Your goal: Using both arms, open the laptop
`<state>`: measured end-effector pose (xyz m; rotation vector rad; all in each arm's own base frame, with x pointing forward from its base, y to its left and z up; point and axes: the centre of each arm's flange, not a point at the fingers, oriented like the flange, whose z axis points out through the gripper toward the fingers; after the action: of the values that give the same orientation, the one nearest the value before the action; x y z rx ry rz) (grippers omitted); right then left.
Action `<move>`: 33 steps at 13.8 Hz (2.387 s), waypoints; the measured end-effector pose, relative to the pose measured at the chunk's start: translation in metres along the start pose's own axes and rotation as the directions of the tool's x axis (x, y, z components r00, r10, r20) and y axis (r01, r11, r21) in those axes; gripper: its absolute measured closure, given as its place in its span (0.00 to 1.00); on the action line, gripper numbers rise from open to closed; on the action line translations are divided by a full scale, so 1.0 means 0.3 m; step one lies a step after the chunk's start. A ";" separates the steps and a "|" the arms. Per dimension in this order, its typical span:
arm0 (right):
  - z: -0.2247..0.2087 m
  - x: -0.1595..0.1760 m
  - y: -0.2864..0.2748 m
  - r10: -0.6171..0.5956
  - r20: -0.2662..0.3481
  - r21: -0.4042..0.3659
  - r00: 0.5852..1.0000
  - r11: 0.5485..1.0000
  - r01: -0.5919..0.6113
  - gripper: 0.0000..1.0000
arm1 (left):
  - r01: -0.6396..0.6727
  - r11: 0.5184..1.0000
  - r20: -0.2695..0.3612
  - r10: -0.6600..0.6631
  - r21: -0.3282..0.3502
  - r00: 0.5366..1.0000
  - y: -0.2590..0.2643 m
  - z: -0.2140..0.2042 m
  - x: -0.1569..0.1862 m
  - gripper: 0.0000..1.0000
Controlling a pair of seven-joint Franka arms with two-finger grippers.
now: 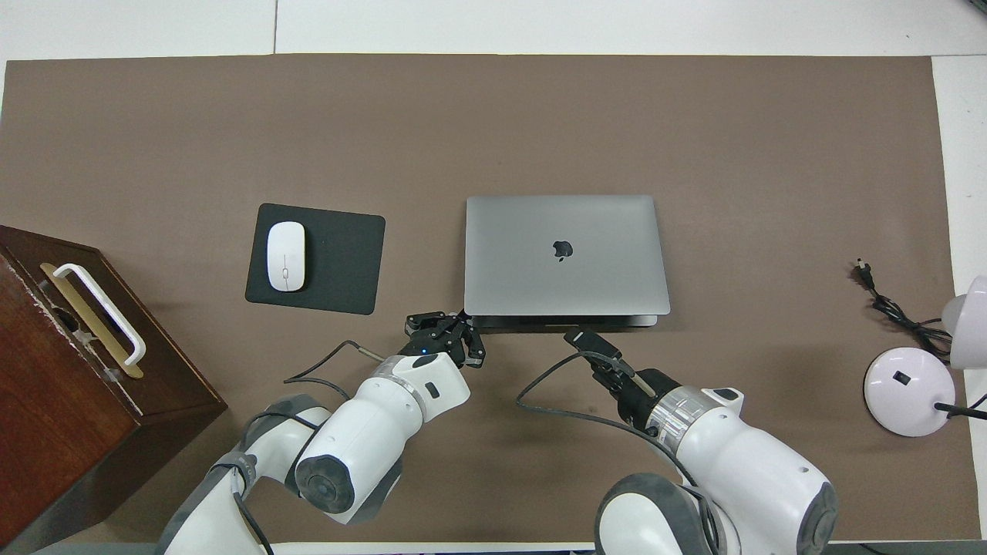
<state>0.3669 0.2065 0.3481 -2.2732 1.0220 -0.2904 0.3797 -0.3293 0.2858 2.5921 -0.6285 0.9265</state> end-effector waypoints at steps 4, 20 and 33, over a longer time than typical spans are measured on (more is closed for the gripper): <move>0.061 0.011 0.000 0.010 -0.008 -0.027 1.000 1.000 -0.010 0.00 | -0.005 1.000 0.006 0.005 0.002 1.000 0.001 0.035 0.003 0.99; 0.150 0.045 -0.062 0.021 -0.015 -0.030 1.000 0.999 -0.022 0.00 | -0.085 0.996 0.015 0.085 0.008 0.996 -0.009 0.080 0.000 0.99; 0.158 0.072 -0.128 0.030 -0.021 0.002 0.999 1.000 -0.029 0.00 | -0.087 0.996 0.015 0.087 0.008 0.996 -0.009 0.080 0.000 0.99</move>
<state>0.4249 0.2313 0.3337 -2.2556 1.0644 -0.3032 0.3935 -0.3373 0.2674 2.5994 -0.7485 0.9399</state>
